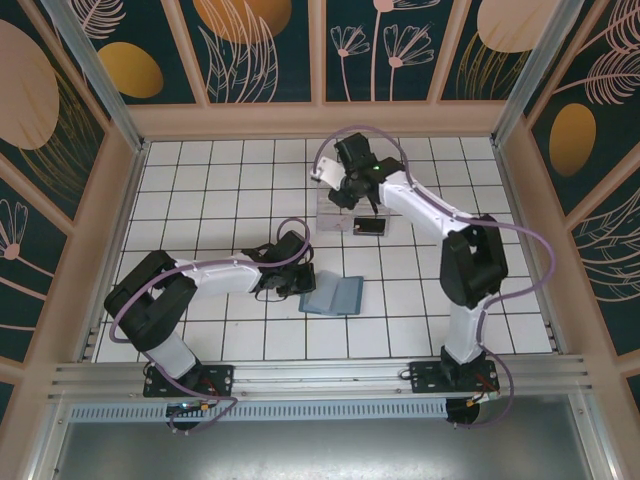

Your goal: Take the credit cards out of the card holder

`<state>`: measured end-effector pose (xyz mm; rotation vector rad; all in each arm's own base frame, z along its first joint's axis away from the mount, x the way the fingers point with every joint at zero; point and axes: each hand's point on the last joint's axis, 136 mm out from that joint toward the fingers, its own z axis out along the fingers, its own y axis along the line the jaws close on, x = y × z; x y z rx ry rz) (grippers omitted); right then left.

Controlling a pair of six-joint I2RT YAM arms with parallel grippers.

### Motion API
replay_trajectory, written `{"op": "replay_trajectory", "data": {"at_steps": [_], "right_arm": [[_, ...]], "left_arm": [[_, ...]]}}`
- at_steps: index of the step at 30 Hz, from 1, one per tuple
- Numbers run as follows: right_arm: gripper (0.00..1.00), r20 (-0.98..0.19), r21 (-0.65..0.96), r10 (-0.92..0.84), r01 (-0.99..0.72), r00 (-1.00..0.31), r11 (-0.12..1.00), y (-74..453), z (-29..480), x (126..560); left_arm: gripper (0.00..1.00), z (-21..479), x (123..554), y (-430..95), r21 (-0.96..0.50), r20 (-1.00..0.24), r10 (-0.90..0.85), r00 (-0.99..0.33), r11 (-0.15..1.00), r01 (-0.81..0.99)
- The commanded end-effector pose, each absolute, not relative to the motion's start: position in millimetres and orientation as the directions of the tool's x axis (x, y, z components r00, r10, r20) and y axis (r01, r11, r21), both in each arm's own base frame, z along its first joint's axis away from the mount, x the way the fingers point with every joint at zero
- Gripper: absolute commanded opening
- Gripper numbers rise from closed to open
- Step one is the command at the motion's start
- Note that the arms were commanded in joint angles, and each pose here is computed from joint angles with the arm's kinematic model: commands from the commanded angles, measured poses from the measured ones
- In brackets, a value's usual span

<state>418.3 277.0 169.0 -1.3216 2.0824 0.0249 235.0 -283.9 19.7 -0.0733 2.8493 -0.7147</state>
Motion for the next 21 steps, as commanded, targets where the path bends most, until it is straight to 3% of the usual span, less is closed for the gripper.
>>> {"op": "replay_trajectory", "data": {"at_steps": [1,8,14,21], "right_arm": [[0.25,-0.681,-0.177,-0.603,-0.706,-0.415,0.686,283.2,195.0,408.6],[0.2,-0.726,-0.031,-0.404,-0.561,-0.556,0.827,259.5,194.9,379.0],[0.2,-0.7,-0.047,-0.395,-0.514,-0.595,0.857,237.2,179.4,362.2],[0.19,-0.668,0.094,-0.278,-0.45,-0.69,0.888,233.2,161.7,340.3]], "left_arm": [[0.08,16.2,229.6,-275.4,-0.452,-0.169,-0.105,-0.98,0.892,-0.017],[0.1,36.4,227.5,-292.0,-0.455,-0.199,-0.011,-0.98,0.887,0.082],[0.1,32.2,216.8,-307.4,-0.432,-0.171,0.063,-0.983,0.892,0.132],[0.1,36.1,215.3,-319.4,-0.441,-0.172,0.08,-0.982,0.885,0.149]]}}
